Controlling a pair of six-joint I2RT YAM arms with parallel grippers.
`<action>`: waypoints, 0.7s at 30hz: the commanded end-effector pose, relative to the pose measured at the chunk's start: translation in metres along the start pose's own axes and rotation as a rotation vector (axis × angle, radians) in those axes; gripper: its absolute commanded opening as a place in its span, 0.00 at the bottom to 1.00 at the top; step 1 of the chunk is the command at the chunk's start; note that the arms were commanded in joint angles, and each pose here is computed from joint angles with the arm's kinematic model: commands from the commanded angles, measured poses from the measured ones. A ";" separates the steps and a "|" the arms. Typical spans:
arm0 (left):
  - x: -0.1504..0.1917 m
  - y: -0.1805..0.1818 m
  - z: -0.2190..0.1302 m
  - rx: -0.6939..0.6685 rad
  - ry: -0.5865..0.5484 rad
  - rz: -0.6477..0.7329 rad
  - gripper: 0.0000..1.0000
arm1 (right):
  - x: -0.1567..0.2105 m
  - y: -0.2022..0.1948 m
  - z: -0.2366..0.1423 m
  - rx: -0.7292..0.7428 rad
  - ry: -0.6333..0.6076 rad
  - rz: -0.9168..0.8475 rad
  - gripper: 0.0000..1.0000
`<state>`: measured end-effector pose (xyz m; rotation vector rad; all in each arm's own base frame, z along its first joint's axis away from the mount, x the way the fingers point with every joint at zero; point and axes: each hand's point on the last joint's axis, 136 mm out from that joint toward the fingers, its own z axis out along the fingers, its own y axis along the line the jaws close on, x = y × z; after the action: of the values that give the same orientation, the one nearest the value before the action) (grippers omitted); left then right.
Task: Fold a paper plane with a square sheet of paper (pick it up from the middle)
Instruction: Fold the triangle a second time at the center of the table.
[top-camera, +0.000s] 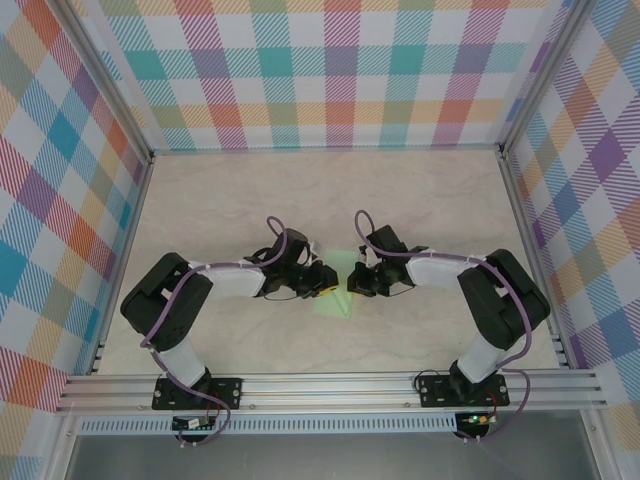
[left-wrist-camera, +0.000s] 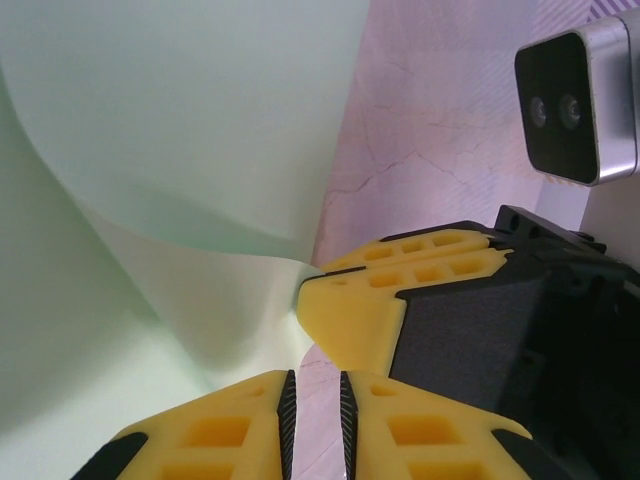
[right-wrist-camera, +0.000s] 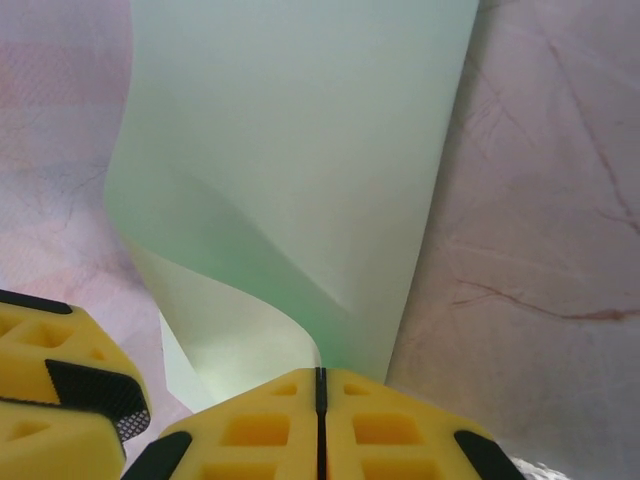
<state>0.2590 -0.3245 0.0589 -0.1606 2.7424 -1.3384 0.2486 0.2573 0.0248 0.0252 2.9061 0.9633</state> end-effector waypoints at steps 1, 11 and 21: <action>0.003 -0.012 0.007 0.026 0.025 0.034 0.21 | -0.007 0.002 0.001 0.019 -0.008 -0.029 0.08; 0.003 -0.007 0.014 0.013 0.039 0.030 0.21 | -0.008 0.001 0.004 0.028 -0.004 -0.035 0.08; 0.003 -0.003 0.015 -0.009 0.039 0.027 0.20 | -0.010 0.002 0.006 0.028 0.005 -0.040 0.08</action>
<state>0.2585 -0.3311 0.0488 -0.1499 2.7740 -1.3311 0.2550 0.2577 0.0194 0.0147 2.9191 0.9197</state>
